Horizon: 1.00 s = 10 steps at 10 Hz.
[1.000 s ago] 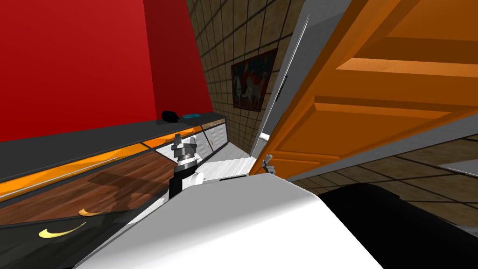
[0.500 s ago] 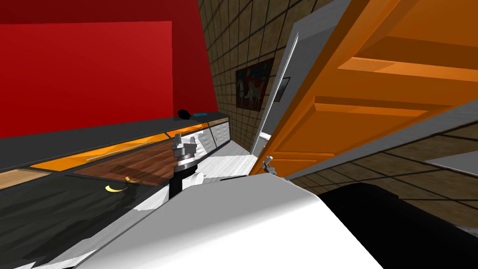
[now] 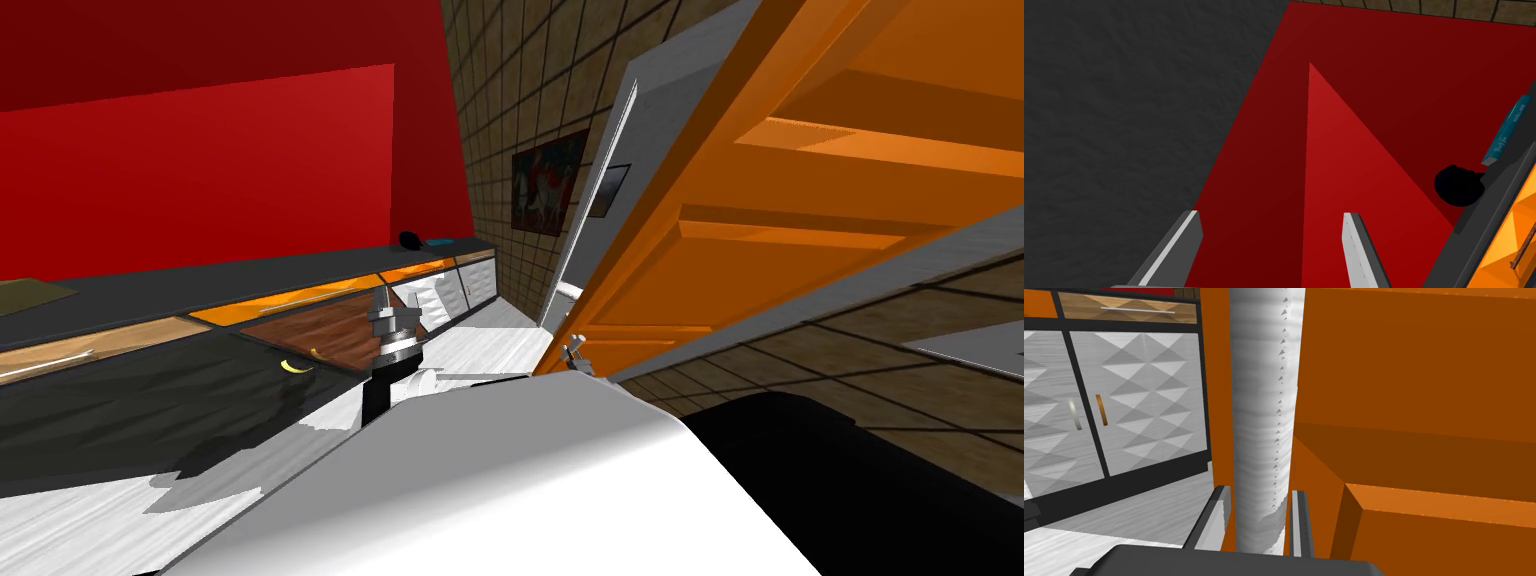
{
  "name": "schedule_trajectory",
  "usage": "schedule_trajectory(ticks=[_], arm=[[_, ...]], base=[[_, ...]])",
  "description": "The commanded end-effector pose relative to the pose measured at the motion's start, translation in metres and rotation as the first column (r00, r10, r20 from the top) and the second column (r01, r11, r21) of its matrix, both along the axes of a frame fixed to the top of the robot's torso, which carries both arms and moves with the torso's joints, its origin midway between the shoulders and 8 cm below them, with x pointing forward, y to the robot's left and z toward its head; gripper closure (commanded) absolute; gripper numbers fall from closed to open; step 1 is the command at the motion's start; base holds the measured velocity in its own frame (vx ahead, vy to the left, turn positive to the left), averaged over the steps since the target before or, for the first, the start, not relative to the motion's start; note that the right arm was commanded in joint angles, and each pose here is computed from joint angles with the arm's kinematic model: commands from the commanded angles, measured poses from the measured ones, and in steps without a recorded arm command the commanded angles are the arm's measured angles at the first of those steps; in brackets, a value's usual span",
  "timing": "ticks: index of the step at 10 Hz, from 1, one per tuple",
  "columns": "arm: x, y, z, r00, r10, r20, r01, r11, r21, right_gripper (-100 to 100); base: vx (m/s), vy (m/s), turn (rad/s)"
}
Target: Pull the door open
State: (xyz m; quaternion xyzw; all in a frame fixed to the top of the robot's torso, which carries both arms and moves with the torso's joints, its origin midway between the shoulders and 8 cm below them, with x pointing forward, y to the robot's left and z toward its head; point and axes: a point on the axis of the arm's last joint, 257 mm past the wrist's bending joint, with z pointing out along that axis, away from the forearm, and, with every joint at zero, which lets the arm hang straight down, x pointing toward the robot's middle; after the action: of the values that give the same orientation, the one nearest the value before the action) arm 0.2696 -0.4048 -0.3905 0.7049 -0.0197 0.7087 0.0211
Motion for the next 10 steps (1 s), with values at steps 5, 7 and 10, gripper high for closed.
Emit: schedule_trajectory(ticks=[5,7,10], arm=[[-0.013,0.0,-0.001,0.9991,0.043,-0.005,-0.043,0.999,0.002,100],[-0.028,-0.001,-0.004,0.999,0.044,-0.008,-0.044,0.999,0.0,100],[-0.044,-0.001,-0.006,0.9988,0.048,-0.008,-0.048,0.999,-0.002,100]], base=[[-0.2,-0.031,0.116],[-0.05,-0.016,0.053],[-0.005,-0.013,0.056]])
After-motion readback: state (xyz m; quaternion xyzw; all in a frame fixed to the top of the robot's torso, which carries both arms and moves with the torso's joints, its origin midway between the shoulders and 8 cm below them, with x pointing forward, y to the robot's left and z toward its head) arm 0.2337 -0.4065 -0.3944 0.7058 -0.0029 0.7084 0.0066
